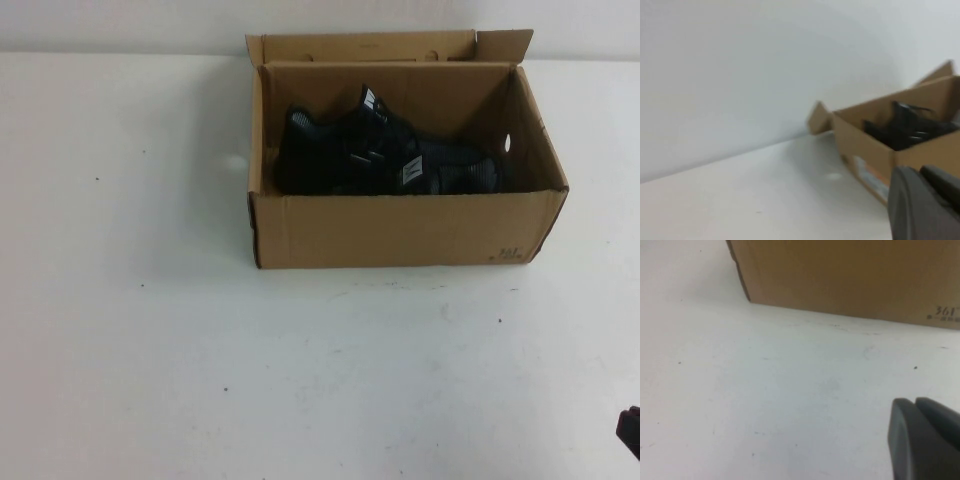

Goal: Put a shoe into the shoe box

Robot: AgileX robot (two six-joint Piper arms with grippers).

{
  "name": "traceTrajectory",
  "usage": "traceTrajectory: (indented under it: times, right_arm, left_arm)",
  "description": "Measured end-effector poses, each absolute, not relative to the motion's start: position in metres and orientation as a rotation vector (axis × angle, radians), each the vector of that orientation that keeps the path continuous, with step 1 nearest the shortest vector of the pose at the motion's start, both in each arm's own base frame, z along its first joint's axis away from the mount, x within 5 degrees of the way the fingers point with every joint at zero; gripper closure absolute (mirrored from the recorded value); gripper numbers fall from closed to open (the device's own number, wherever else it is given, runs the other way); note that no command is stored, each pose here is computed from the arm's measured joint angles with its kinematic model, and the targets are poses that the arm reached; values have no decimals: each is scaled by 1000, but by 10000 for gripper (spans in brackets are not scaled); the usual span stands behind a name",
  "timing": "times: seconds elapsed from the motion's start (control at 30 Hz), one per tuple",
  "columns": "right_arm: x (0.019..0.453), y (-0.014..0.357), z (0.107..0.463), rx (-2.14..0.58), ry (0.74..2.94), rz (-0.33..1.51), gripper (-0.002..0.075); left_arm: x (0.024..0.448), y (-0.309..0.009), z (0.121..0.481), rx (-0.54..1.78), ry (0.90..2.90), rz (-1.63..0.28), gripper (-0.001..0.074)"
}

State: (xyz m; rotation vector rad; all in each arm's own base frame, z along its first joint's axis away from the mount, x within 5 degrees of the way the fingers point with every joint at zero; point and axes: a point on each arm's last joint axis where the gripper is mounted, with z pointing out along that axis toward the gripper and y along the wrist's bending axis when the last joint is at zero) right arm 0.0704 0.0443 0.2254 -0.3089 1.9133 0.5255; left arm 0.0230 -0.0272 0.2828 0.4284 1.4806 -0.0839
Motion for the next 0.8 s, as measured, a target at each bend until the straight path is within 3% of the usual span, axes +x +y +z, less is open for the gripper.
traceTrajectory:
  times: [0.33, 0.57, 0.8]
  right_arm:
    - [65, 49, 220, -374, 1975, 580, 742]
    - [61, 51, 217, -413, 2010, 607, 743]
    - [59, 53, 216, -434, 2028, 621, 743]
  left_arm:
    - [47, -4, 233, 95, 1604, -16, 736]
    - [53, -7, 184, 135, 1776, -90, 736]
    - [52, -8, 171, 155, 1876, -97, 736]
